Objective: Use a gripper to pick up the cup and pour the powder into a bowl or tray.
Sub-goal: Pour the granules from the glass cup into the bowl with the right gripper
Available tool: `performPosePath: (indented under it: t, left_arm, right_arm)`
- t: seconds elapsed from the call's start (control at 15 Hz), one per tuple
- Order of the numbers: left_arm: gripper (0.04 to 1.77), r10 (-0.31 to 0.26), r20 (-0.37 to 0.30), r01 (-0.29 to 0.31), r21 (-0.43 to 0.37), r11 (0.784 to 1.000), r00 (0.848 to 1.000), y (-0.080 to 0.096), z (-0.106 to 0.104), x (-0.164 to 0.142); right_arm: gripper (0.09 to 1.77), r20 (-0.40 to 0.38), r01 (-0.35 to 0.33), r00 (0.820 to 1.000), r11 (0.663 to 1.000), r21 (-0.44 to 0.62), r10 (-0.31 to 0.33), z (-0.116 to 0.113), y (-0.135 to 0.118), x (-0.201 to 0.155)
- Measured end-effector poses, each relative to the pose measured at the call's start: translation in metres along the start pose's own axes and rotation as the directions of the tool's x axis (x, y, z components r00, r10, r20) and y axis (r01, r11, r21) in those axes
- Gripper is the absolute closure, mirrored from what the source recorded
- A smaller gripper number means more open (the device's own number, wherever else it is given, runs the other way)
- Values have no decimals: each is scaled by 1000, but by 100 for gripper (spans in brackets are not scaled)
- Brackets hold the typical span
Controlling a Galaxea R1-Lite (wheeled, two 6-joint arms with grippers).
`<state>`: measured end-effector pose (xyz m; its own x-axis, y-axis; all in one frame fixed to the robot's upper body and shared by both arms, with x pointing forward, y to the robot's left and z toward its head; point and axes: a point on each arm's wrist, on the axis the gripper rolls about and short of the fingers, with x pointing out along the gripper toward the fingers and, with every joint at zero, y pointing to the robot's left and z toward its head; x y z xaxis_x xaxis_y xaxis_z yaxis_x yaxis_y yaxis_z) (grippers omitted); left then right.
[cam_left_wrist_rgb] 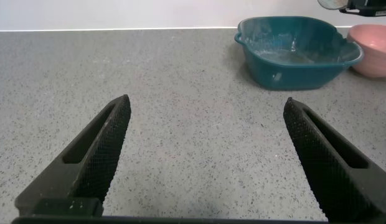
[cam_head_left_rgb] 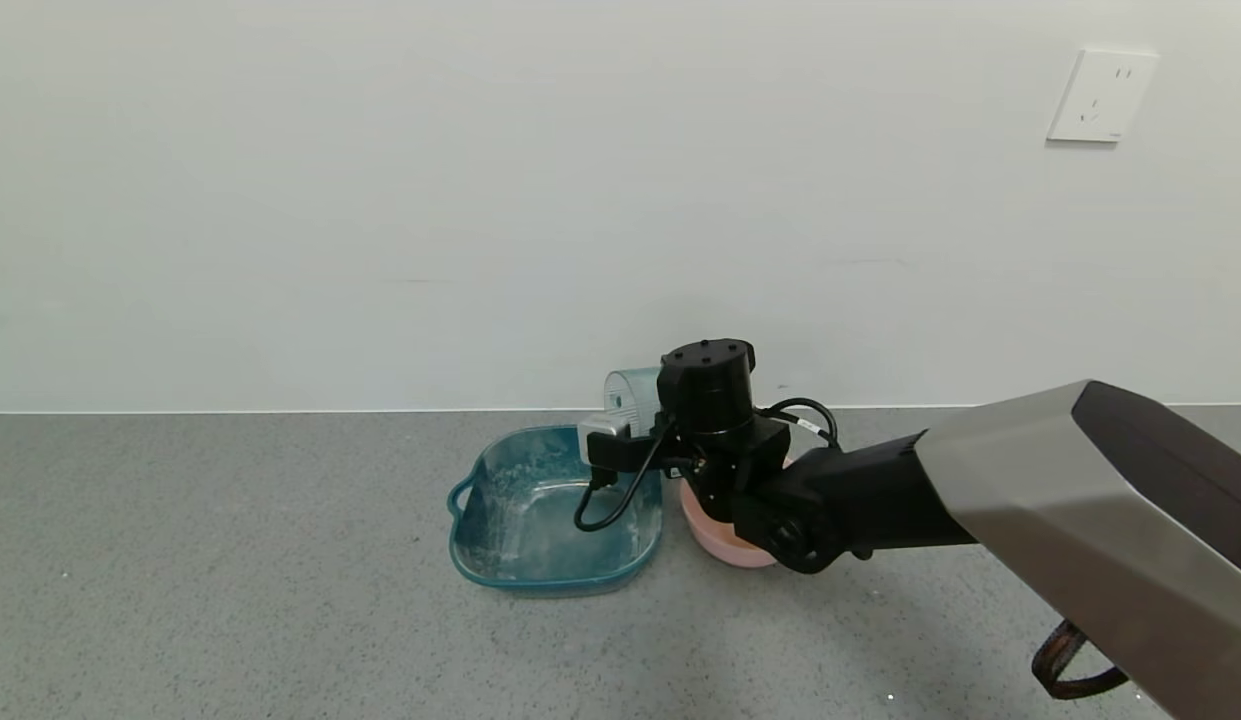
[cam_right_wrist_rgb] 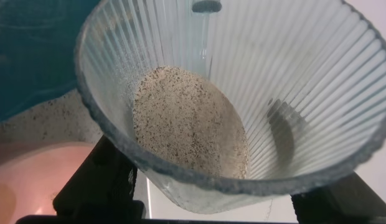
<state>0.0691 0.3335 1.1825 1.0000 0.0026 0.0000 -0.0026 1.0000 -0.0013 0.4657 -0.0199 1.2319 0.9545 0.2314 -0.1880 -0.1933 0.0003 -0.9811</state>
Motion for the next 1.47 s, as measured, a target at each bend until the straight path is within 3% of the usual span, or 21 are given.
performPosePath:
  t: [0.73,1.47]
  left_arm:
    - [5,0,0,0,0,1000,1000,0,0,0]
    - [5,0,0,0,0,1000,1000,0,0,0]
  right_arm:
    - [51,20,-3,1000,972,-235,8,8,3,-7]
    - [51,10,0,1000,930,-366,4,16,3,-12]
